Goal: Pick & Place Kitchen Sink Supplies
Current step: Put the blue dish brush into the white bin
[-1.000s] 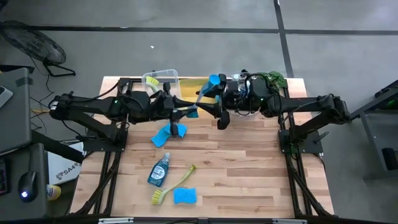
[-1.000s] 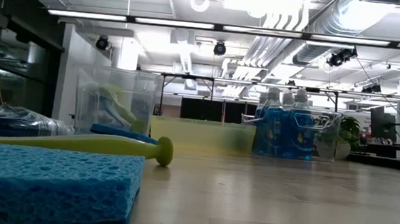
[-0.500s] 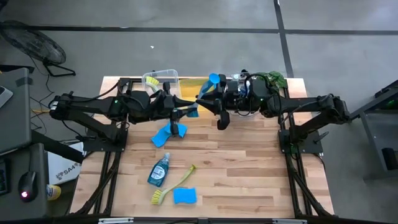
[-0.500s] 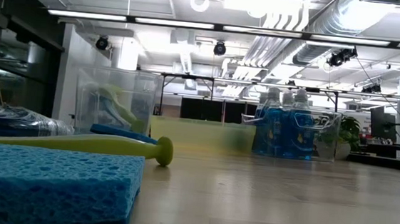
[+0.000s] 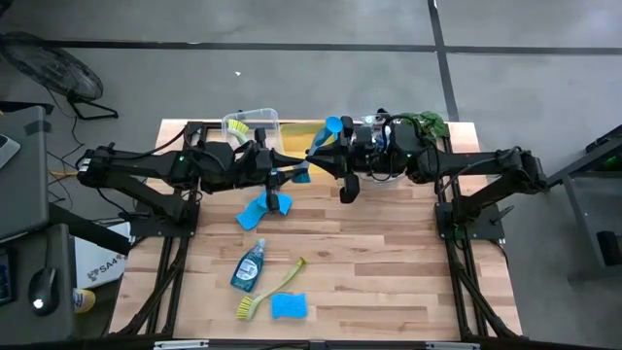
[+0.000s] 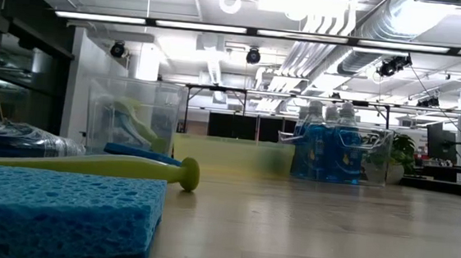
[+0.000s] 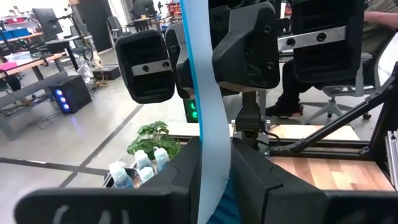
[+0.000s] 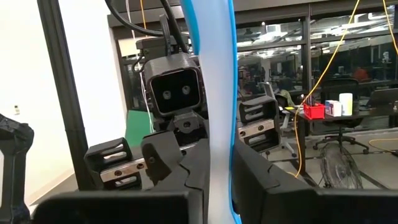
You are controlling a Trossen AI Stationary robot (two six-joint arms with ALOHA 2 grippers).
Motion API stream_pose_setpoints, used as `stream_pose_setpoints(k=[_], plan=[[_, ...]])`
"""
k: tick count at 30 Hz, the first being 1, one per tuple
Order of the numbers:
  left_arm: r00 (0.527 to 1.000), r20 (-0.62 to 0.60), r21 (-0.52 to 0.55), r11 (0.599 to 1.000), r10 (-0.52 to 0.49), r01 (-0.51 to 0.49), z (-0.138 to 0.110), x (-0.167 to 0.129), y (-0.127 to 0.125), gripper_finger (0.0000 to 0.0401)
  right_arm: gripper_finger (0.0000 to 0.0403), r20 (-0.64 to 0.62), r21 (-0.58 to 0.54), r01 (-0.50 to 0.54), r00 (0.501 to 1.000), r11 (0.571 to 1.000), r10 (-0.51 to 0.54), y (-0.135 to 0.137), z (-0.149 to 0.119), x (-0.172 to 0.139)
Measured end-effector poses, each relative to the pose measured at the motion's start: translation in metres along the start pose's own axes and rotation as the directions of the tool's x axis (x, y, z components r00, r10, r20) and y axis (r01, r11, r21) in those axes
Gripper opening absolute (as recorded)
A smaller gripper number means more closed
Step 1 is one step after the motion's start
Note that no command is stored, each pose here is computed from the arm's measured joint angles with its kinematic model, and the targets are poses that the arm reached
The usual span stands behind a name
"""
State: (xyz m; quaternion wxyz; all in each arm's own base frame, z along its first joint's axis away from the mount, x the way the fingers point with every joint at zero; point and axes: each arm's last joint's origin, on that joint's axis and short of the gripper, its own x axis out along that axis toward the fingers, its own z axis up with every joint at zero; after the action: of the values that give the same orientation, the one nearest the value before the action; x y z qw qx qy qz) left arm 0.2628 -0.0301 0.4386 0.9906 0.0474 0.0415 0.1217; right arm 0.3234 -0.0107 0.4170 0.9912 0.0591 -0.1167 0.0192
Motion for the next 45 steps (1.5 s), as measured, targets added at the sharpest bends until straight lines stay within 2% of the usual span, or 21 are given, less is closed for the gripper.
stream_pose_setpoints(k=[8,15,25,31,36,41,45], plan=[[0.997,0.000,-0.005,0.997,0.075,-0.075,0.002,-0.003,0.003,0.0141,0.0037,-0.006,0.007,0.044,0.999,0.999,-0.044,-0.002,-0.001,0.000],[0.997,-0.012,0.028,0.997,0.077,-0.077,0.006,-0.021,0.011,0.0193,0.0037,-0.048,0.059,0.095,0.995,0.994,-0.093,-0.007,-0.005,-0.001],[0.996,0.004,-0.021,0.996,0.089,-0.089,0.017,-0.076,0.037,0.0200,0.0037,-0.120,0.232,0.153,0.984,0.961,-0.128,-0.032,-0.009,-0.004],[0.996,-0.019,-0.075,0.993,0.088,-0.089,0.016,-0.105,0.049,0.0200,0.0037,-0.113,0.244,0.169,0.983,0.955,-0.146,-0.042,-0.007,-0.006],[0.991,-0.057,-0.103,0.986,0.124,-0.129,0.012,-0.118,0.055,0.0200,0.0037,-0.083,0.247,0.171,0.984,0.954,-0.155,-0.046,-0.005,-0.003],[0.990,-0.070,-0.099,0.986,0.126,-0.132,0.010,-0.121,0.056,0.0200,0.0037,-0.124,0.245,0.148,0.985,0.958,-0.120,-0.052,-0.008,0.023],[0.988,-0.087,-0.089,0.987,0.125,-0.133,0.009,-0.121,0.056,0.0200,0.0037,-0.215,0.240,0.182,0.968,0.954,-0.131,-0.065,-0.012,0.049]])
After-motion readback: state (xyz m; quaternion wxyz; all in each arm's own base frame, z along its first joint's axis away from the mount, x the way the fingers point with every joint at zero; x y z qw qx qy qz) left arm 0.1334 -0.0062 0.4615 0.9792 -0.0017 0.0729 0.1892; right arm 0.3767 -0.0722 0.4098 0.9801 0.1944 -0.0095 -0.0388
